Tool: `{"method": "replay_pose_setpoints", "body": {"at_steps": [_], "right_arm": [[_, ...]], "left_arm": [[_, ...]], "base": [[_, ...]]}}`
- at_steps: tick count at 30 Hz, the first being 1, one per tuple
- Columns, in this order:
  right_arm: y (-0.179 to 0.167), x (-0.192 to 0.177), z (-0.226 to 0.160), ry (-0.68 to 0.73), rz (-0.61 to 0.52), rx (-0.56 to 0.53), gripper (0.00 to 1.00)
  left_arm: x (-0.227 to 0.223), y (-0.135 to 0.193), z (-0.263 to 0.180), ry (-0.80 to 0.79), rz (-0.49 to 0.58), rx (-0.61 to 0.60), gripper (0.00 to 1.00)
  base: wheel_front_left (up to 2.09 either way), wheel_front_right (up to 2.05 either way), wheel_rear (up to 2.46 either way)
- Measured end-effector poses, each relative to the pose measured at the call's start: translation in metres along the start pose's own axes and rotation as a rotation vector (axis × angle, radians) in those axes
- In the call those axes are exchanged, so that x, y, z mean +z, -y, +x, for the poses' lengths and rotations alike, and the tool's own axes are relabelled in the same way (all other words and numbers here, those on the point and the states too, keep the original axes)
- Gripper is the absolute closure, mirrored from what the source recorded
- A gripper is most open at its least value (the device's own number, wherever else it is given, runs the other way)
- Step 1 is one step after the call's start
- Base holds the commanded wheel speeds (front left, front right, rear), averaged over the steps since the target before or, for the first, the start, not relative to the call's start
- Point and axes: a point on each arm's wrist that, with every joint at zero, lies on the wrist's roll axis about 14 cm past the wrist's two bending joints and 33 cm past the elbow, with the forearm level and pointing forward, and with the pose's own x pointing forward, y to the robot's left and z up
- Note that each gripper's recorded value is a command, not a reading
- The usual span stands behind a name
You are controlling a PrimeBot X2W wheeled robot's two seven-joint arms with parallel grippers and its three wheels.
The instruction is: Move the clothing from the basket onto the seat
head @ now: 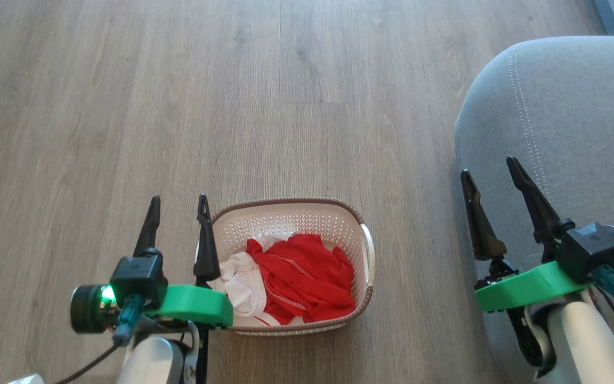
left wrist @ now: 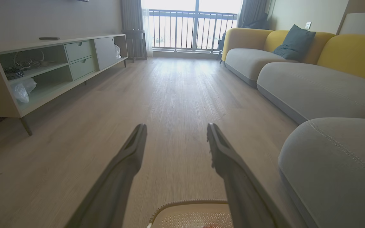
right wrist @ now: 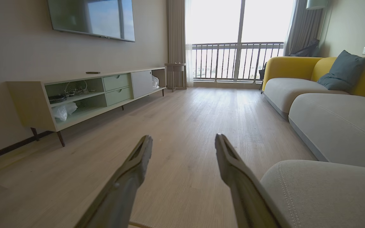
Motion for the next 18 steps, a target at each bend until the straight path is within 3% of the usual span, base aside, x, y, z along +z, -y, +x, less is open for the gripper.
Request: {"method": "replay_pose_setpoints", "body": {"at_steps": [18], "right_arm": [[0.014,-0.002,-0.004,-0.012,-0.017,-0.042,0.00]], "left_arm": [[-0.015,0.012,-0.005,-0.053,-0.030,-0.068,0.00]], "base": [[0.00,0.00,0.00]]}}
